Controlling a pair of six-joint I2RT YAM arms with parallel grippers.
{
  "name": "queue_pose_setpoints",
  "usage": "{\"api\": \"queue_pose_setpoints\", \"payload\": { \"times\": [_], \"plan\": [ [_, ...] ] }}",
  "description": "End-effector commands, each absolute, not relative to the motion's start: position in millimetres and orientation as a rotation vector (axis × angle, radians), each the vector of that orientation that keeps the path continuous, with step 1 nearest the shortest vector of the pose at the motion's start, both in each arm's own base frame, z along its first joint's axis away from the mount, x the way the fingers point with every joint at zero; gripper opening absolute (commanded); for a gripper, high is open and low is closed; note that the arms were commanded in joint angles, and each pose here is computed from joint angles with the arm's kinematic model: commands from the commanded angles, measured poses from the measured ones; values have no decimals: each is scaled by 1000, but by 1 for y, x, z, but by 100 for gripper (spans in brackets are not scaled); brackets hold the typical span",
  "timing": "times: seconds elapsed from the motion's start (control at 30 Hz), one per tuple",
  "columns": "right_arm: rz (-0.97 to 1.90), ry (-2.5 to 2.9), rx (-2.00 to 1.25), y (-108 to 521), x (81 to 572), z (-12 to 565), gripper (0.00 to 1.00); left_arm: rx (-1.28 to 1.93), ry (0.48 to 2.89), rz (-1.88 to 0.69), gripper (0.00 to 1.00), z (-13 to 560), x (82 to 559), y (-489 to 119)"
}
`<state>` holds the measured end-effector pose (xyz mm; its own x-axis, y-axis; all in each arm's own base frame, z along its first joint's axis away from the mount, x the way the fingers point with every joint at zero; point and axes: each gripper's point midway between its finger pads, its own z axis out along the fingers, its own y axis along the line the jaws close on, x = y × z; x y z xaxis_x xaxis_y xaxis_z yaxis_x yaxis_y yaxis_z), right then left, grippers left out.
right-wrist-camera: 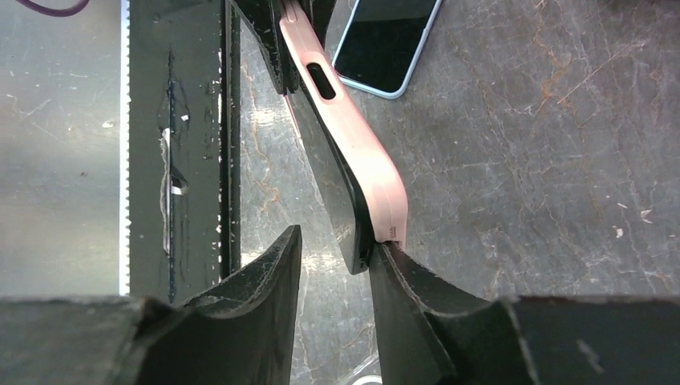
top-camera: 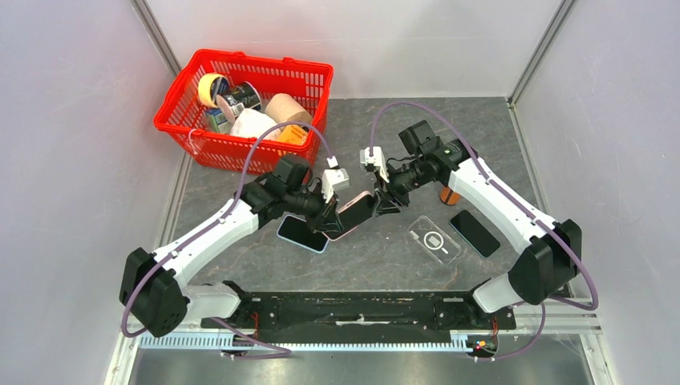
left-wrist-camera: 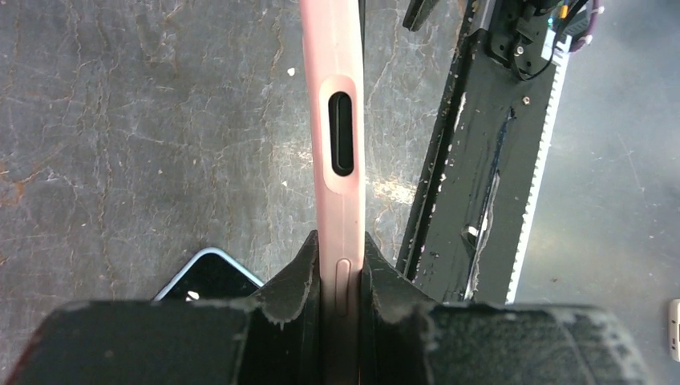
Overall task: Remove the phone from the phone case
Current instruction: Remove the phone case from the phone.
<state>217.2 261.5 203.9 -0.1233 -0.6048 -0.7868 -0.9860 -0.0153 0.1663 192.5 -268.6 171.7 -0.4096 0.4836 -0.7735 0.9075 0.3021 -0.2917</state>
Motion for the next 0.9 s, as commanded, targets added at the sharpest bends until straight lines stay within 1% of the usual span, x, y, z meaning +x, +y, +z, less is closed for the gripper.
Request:
{"api": "queue_pose_setpoints", "payload": {
  "times": [0.0, 0.23, 0.43, 0.5, 0.63, 0.7, 0.8, 0.83, 0.87],
  "plan": [
    [1395, 1851, -1636, 280, 154, 213, 43, 1165, 1332, -1031, 2, 308, 238, -316],
    [1322, 1892, -1614, 284, 169, 208, 44, 1336, 1210, -1174, 2, 306, 200, -320],
    [1331, 1890, -1614, 284, 167, 206, 42, 1343, 1208, -1161, 2, 303, 200, -320],
    [1355, 1872, -1624, 282, 163, 207, 38, 1302, 1240, -1110, 2, 303, 211, -319],
    [1372, 1851, -1636, 279, 156, 210, 23, 1194, 1325, -947, 2, 300, 243, -314],
    [1362, 1849, -1639, 278, 155, 211, 15, 1173, 1344, -909, 2, 297, 250, -312],
    [1283, 1856, -1657, 271, 157, 208, 0, 1158, 1374, -898, 2, 290, 253, -310],
    [1243, 1853, -1669, 268, 159, 207, 0, 1152, 1392, -905, 2, 288, 253, -309],
    [1194, 1847, -1672, 266, 162, 206, 0, 1157, 1402, -917, 7, 286, 251, -309]
  ]
}}
